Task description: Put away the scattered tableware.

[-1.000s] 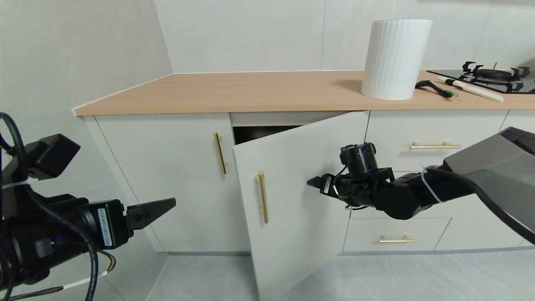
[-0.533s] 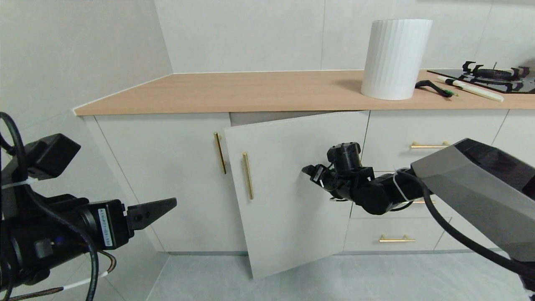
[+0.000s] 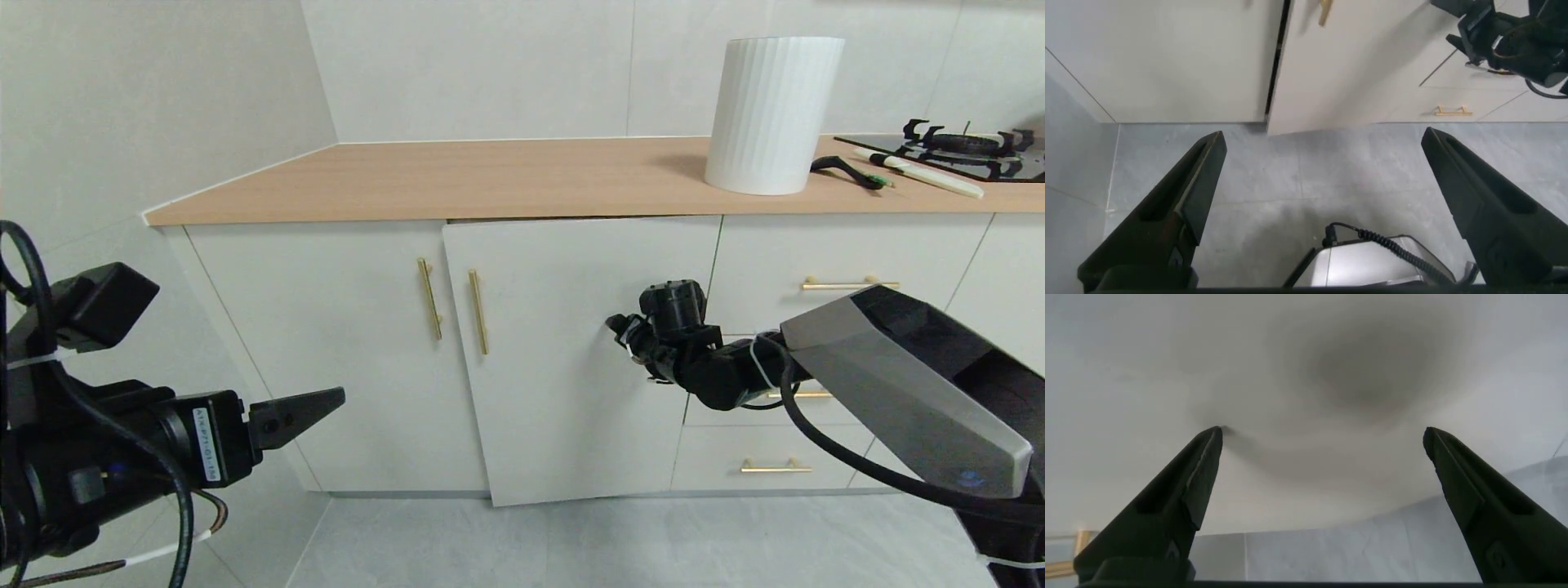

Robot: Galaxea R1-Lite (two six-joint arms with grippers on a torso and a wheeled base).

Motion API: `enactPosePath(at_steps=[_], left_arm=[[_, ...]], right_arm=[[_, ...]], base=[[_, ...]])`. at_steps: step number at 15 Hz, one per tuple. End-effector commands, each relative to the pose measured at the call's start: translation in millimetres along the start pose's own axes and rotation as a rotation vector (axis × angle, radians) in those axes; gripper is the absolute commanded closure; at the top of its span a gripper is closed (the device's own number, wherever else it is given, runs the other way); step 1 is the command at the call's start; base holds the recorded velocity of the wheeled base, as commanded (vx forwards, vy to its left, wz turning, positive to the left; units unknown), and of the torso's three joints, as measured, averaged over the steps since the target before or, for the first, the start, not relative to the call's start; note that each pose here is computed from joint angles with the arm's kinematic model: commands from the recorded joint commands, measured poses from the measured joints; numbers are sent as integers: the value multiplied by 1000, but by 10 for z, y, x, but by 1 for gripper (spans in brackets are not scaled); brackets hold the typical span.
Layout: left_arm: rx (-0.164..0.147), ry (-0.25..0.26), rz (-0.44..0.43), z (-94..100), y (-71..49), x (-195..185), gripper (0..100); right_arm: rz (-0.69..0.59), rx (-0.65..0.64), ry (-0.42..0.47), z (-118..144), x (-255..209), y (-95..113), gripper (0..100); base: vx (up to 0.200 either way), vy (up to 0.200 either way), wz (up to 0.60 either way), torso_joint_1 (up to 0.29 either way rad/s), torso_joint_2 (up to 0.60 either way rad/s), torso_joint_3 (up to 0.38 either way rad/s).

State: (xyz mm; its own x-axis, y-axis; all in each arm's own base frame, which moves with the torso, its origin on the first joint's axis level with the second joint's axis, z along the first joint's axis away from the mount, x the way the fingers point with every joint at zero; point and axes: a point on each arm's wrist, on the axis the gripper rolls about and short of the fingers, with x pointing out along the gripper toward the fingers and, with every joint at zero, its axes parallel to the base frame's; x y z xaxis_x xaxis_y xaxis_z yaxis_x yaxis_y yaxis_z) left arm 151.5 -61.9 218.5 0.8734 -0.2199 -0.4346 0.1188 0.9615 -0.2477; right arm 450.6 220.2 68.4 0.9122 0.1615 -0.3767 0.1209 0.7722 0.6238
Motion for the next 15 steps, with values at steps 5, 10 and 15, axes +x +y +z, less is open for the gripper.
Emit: enactPosePath(at_steps=[5,10,15], left_arm=[[0,1,-1,0,-1,4,0],[0,5,2,-3,-2,16,0],[0,1,1,0,-1,4,0]], right_arm=[[-23,3,-22,-17,107,-58,0],[-52,17,-57,114,191,-117,0],[-18,4,-29,215,-171,58,0]], base=[[0,0,0,0,0,0],[0,0,0,0,0,0],[0,0,0,0,0,0]])
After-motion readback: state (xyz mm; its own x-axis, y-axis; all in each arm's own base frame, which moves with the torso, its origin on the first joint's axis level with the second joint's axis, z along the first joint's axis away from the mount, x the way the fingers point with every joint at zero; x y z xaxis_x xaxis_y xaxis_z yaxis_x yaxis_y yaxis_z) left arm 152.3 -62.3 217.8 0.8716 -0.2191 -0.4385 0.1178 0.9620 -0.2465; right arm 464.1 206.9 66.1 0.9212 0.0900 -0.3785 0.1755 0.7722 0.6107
